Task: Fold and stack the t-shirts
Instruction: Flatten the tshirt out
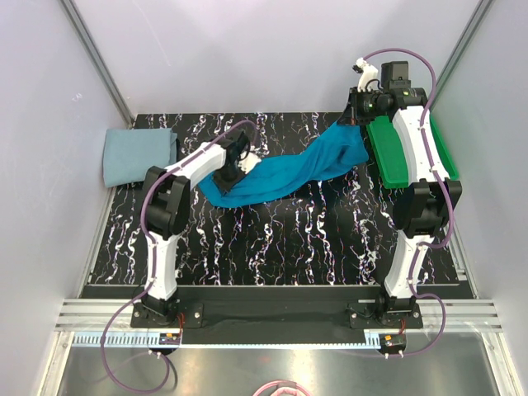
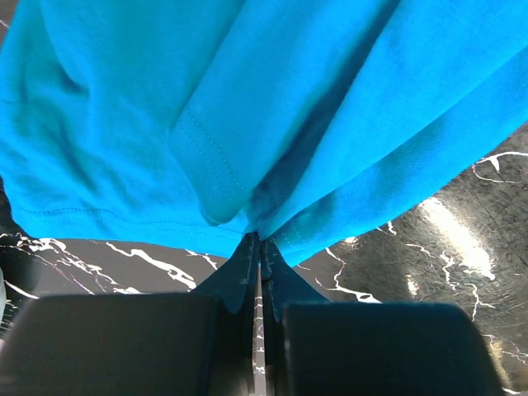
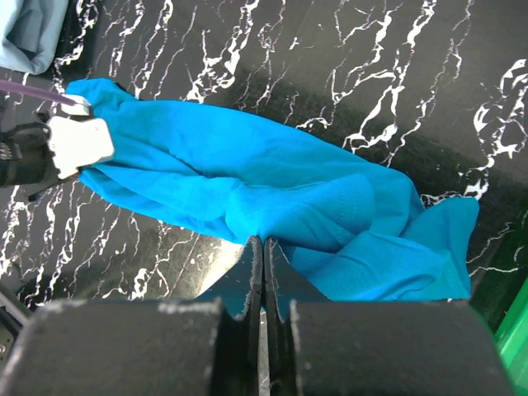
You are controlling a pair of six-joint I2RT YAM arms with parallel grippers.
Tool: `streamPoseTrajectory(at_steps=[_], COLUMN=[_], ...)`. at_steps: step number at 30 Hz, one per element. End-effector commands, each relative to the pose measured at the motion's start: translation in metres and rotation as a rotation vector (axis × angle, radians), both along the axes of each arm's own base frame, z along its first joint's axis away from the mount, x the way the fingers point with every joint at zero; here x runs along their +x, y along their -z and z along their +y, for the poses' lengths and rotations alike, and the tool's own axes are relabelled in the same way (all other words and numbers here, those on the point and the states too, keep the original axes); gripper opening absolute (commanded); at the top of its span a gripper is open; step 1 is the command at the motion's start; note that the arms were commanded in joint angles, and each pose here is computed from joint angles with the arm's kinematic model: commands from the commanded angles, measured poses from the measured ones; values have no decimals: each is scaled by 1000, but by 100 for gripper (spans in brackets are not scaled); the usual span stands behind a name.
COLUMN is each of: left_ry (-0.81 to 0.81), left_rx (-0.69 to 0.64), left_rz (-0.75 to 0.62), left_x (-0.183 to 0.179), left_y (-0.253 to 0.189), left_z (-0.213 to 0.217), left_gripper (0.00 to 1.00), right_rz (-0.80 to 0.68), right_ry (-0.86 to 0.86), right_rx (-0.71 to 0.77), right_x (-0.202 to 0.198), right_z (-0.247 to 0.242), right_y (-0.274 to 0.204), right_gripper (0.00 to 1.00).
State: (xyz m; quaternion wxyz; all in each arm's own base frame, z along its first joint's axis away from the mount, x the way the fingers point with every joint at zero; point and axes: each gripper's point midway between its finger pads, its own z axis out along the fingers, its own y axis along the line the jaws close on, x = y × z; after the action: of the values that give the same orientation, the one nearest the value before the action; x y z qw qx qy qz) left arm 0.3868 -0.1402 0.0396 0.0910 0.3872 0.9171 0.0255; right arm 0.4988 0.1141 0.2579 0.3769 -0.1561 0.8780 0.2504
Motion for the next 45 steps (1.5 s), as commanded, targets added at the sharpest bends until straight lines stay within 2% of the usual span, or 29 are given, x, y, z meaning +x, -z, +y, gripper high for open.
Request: streamPoseTrajectory(at_steps=[1, 6, 10, 13, 14, 21, 23, 24, 26, 29, 32, 35, 38, 40, 42, 45], left_ry=[-35, -78, -65, -71, -75, -80, -79, -73, -66, -76, -88, -96, -110, -114, -114, -136], left_rx=[-63, -76, -62, -72, -77, -122, -128, -124, -119, -111, -105, -104, -114, -118, -106, -58], left_rz=[-91, -186, -184, -207, -212, -250, -262, -257, -267, -271, -265, -263, -266, -260, -256, -264], left_x=[21, 40, 37, 39, 39, 42, 44, 42, 40, 37, 35, 36, 36, 34, 32, 32], left_y=[-35, -69, -82, -97, -100, -125, -133, -134, -140, -145, -144, -142, -143, -143, -141, -138], left_z=[-1, 10, 18, 21, 21, 16, 15, 16, 18, 26, 33, 34, 33, 32, 35, 47], left_gripper=[0, 0, 0, 0, 0, 0, 0, 0, 0, 0, 0, 0, 0, 0, 0, 0], right_rz=[-108, -4, 70, 179, 258, 455, 497, 506, 483, 396, 383, 368, 365, 337, 284, 212], right_ry=[17, -20, -74, -154, -178, -247, -244, -248, -240, -200, -192, -186, -209, -270, -319, -403], right_rx=[-23, -1, 13, 53, 71, 112, 107, 107, 96, 46, 21, -67, -219, -335, -438, -512], right_x=[6, -10, -30, -59, -76, -146, -162, -167, -169, -147, -133, -131, -128, -127, -123, -124], right_z=[-4, 3, 11, 24, 29, 61, 63, 65, 63, 53, 47, 35, 12, -4, -20, -28], right_y=[-31, -5, 13, 30, 39, 66, 74, 74, 72, 62, 64, 86, 123, 145, 157, 168], right_gripper=[0, 0, 0, 0, 0, 2, 32, 40, 49, 54, 54, 54, 52, 46, 47, 48])
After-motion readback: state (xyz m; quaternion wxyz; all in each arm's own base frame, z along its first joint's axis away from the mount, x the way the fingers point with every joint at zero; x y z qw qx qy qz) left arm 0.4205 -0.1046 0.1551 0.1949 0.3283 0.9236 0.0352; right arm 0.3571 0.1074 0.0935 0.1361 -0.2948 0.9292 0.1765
